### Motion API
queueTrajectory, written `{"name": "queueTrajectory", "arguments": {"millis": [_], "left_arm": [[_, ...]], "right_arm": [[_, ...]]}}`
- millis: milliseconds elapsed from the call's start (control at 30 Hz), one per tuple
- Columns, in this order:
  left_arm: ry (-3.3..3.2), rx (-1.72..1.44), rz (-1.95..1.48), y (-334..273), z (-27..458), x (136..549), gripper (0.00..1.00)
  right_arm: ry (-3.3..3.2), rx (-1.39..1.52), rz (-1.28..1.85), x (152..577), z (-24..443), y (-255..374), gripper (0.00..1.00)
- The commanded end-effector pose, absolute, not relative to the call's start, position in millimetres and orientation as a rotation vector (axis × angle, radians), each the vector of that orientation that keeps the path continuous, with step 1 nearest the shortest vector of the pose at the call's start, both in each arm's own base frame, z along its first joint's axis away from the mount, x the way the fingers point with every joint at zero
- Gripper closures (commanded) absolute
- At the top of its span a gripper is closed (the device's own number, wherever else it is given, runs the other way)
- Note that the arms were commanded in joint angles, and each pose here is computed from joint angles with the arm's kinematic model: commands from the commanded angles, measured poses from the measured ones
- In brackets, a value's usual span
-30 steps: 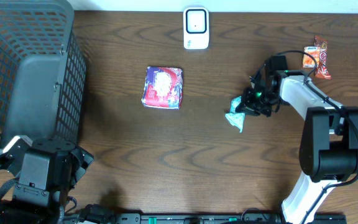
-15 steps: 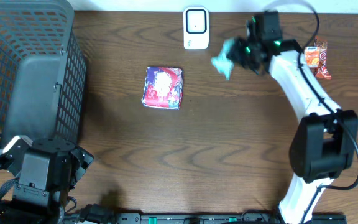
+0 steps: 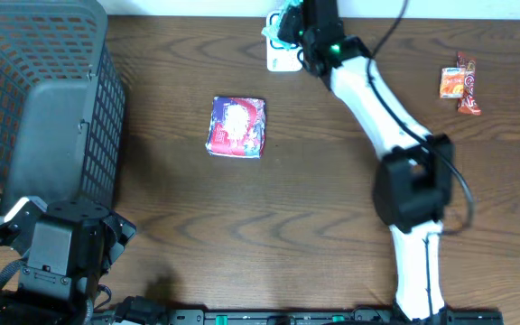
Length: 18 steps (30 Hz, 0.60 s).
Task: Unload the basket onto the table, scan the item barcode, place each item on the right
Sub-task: 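Hold the wipes pack up in front of the white scanner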
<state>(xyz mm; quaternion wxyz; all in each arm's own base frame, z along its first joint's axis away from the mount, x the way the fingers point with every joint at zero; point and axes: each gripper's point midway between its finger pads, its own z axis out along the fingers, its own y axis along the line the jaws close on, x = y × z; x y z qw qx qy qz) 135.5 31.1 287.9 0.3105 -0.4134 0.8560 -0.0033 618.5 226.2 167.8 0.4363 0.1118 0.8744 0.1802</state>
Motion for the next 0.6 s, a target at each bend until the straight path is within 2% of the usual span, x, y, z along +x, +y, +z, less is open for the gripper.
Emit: {"name": "queueTrajectory", "arguments": {"millis": [0,300,567], "left_arm": [[2.244,-1.112,0.002,33.6,288.5,135.2,0.02],[2.244,-1.112,0.002,33.6,288.5,135.2,0.02],[2.244,-1.112,0.002,33.6,288.5,135.2,0.02]], "right_arm": [[2.174,0.167,0.323,637.5,158.0,222.2,0.99],[2.188,0.096,0.144,638.2,154.7,208.9,0.99],[2.096,0.263,-0.034,634.9,213.7,143.1,0.99]]}}
